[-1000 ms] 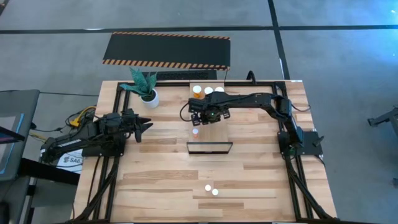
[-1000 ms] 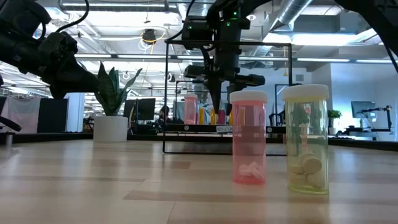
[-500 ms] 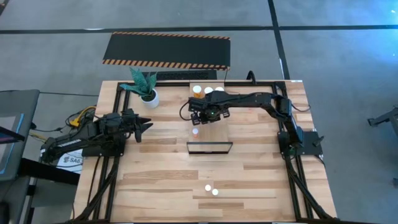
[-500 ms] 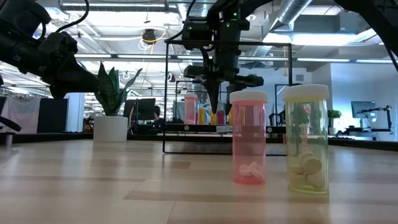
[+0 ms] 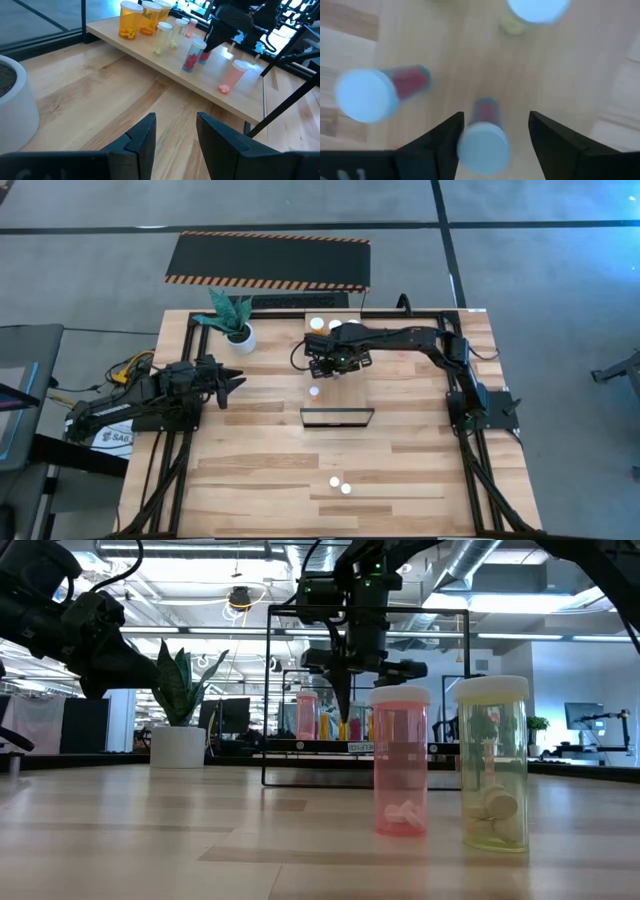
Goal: Pick and place medicine bottles onto shelf by color
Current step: Put the top small pink pill bottle on the shelf aligned with the other small pink pill bottle
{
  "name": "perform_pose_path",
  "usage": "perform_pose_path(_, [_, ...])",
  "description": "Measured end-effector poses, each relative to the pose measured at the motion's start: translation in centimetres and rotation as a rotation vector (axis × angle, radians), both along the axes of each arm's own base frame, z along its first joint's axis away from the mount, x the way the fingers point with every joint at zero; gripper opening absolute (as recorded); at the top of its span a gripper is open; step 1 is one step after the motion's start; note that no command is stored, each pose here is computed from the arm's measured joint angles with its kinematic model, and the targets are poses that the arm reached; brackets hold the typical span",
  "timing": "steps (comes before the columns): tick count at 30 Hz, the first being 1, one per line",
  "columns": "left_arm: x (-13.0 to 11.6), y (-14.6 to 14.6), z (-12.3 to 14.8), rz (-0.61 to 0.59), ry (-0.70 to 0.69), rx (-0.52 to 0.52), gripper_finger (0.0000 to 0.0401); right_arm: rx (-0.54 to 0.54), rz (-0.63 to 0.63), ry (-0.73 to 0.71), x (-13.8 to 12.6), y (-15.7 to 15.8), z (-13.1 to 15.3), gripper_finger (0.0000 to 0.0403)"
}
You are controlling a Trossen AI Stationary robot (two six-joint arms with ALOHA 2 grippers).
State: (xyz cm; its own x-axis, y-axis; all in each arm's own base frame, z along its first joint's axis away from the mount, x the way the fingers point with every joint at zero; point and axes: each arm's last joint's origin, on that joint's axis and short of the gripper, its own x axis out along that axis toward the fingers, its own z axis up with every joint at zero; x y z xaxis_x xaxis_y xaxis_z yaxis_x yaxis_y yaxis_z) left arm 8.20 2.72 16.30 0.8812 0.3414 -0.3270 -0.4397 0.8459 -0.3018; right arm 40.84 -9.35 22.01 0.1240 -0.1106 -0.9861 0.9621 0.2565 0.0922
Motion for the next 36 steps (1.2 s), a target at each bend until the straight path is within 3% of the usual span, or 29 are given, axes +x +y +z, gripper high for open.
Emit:
perform_pose_path(11, [0.0,0.0,0.0,0.000,0.000,0.000,0.0128,-0.013,0.014,0.024,0.1,1.5,2.2,0.0256])
perform_pose_path(25, [0.0,0.0,0.0,0.000,0.000,0.000,0.0128,0.004,-0.102,0.078,-1.4,3.9,3.6,0.0256])
perform_pose_path(30, [0.0,0.0,0.0,0.000,0.000,0.000,0.0128,0.015,-0.179,0.036,-3.8,4.7,3.5,0.0256])
perform_pose_path(36, [0.0,0.0,0.0,0.000,0.000,0.000,0.0128,0.036,-0.377,0.029,-8.9,6.5,2.8,0.0256])
